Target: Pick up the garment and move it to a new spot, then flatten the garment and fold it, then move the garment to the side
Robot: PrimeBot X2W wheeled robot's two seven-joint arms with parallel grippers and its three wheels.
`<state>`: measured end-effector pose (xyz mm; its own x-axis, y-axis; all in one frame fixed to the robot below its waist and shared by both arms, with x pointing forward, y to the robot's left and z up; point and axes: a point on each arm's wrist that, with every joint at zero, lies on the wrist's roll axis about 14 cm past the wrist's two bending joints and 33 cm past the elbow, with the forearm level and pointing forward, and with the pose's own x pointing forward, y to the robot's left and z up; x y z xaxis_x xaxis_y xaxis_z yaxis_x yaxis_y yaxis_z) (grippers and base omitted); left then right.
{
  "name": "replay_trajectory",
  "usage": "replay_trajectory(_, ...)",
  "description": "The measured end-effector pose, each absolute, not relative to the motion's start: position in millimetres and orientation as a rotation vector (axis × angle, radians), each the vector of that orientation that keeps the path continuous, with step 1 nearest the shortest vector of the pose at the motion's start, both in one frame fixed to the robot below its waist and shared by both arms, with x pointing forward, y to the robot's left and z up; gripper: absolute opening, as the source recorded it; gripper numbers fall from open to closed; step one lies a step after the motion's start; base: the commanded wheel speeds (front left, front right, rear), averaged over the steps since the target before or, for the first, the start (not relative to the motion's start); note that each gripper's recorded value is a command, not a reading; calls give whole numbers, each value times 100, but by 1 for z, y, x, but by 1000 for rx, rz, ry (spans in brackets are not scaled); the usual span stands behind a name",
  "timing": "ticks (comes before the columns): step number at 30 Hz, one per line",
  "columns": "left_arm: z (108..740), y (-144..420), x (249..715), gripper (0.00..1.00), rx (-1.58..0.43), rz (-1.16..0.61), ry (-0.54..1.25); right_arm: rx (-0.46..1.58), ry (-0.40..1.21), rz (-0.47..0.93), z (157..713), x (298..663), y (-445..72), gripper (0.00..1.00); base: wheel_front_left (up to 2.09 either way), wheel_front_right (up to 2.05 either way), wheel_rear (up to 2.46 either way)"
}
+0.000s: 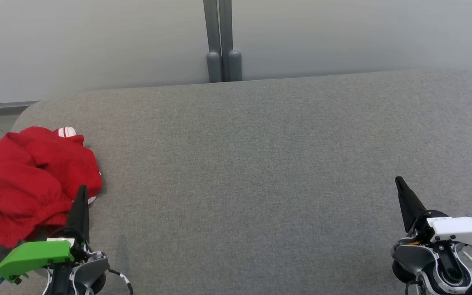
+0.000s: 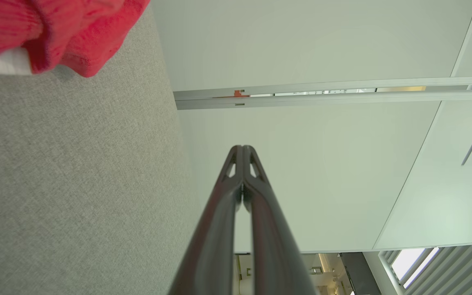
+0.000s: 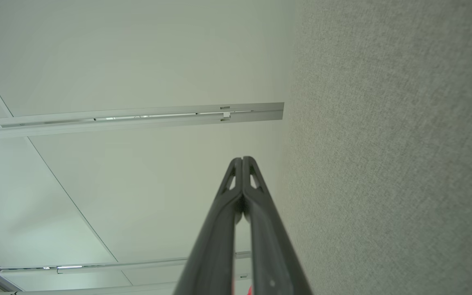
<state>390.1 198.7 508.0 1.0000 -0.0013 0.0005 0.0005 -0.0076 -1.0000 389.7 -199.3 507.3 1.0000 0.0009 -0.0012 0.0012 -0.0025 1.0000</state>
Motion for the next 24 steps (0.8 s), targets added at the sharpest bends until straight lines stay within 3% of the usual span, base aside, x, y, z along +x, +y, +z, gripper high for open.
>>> replay_trajectory(11,508,199,390,0,-1578,-1,1,1573,2,0,507,390,-199,0,0,0,0)
replay_trajectory(12,506,198,390,100,-1580,4,5,1575,7,-6,505,389,-199,100,0,0,0)
replay_trajectory(24,478,196,381,100,-1560,87,61,1556,62,-75,479,379,-196,100,0,0,0)
